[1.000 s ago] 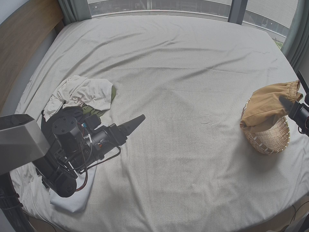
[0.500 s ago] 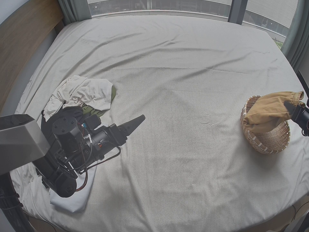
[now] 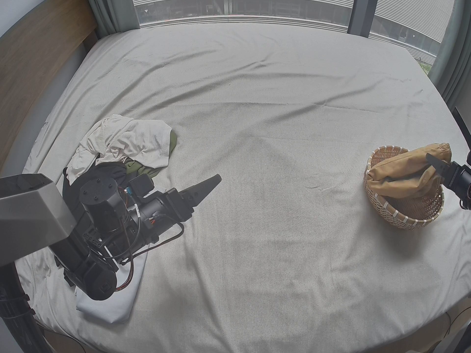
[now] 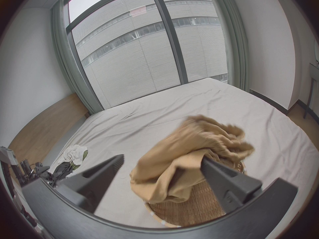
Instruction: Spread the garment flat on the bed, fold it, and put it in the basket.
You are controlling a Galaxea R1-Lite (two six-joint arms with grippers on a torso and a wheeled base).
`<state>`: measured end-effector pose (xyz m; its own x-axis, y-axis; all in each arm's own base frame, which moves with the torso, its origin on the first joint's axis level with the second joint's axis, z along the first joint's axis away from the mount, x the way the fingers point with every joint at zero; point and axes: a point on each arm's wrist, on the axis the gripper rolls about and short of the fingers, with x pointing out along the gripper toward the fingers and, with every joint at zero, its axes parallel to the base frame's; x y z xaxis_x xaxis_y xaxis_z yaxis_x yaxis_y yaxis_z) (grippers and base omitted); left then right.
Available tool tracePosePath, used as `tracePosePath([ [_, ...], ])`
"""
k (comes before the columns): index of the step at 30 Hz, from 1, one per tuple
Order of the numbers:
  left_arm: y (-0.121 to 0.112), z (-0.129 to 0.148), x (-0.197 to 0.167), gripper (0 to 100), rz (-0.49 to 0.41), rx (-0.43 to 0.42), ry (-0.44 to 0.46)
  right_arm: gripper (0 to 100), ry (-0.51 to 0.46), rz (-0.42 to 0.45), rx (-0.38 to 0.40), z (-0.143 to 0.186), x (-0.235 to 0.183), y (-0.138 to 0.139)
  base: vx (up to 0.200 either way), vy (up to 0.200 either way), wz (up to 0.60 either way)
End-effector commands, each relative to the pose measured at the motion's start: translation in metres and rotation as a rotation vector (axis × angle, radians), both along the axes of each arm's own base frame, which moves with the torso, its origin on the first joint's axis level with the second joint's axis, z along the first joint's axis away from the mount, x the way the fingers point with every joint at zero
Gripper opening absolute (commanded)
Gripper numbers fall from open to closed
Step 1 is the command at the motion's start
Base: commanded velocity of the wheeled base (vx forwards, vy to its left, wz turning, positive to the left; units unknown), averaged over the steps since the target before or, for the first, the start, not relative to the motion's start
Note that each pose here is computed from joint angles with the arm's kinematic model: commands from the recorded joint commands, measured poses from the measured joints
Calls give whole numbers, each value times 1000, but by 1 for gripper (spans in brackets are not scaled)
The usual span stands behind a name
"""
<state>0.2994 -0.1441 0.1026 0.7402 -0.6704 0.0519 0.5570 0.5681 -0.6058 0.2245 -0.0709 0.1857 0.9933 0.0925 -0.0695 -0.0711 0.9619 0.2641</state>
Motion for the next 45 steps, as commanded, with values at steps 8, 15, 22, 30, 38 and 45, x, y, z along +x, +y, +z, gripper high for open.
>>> tracePosePath([
  [8,0,2,-1,100,-1,-3,-5,100,-86,-7,-59,38,-28,8,0,0,0],
  [15,-3,4,-3,100,-10,-5,-14,100,-93,101,-54,42,-34,32,0,0,0],
  [22,1,29,-15,100,-19,-35,-74,100,-42,364,-28,18,-36,82,0,0,0],
  [30,23,41,-15,100,54,31,-172,100,-26,629,-18,-8,-41,133,0,0,0],
  [38,33,42,-32,100,39,104,-214,100,0,813,-17,-45,-43,171,0,0,0],
  [45,50,67,-82,100,-18,163,-346,100,-146,893,-14,-28,-69,181,0,0,0],
])
